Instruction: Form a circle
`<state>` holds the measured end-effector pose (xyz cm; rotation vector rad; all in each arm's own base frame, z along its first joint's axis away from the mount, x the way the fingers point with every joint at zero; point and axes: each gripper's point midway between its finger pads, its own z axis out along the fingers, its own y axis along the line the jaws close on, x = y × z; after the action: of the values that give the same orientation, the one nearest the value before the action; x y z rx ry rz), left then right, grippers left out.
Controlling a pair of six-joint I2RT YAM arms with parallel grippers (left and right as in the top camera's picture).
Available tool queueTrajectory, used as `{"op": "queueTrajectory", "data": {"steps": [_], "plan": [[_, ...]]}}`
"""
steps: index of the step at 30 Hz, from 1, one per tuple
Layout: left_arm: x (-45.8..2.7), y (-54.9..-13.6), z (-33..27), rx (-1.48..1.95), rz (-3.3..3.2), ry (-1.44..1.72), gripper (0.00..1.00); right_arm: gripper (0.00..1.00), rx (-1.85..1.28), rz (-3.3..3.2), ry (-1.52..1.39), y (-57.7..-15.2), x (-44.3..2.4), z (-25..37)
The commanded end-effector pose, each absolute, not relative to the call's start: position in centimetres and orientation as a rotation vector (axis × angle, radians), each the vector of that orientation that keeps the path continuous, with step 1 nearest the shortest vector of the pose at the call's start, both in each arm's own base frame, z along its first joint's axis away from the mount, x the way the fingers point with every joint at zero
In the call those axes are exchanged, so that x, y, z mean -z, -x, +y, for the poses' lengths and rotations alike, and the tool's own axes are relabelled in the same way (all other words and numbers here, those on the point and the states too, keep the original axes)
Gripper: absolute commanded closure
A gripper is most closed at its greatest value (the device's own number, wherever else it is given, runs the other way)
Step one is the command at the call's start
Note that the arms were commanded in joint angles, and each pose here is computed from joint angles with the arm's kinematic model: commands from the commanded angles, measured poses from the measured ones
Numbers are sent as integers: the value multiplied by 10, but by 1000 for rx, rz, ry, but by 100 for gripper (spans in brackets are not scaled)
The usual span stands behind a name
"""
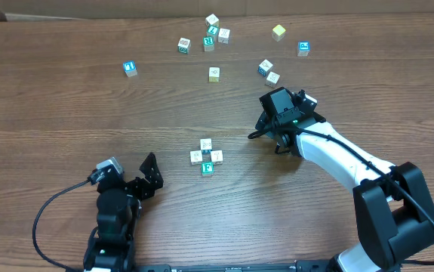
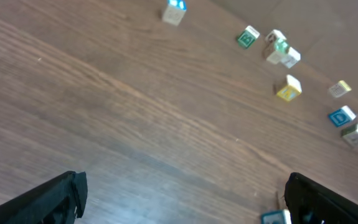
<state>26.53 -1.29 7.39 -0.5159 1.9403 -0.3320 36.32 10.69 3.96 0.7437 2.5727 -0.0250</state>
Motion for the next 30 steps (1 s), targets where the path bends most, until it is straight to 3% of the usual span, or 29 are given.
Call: {"op": "queueTrajectory", "data": {"steps": [1,5,16,30], "plan": [[-77,-259,-7,279,1930,497,0,0,43,2567,-757,-363,-37,103],[-70,-245,-2,236,1969,491,0,0,43,2567,-757,-363,-37,103],[-157,-245,-14,216,1635,191,0,0,43,2567,-757,-363,-37,103],[-158,-245,-19,227,1639,153,0,0,43,2567,-757,-363,-37,103]]}}
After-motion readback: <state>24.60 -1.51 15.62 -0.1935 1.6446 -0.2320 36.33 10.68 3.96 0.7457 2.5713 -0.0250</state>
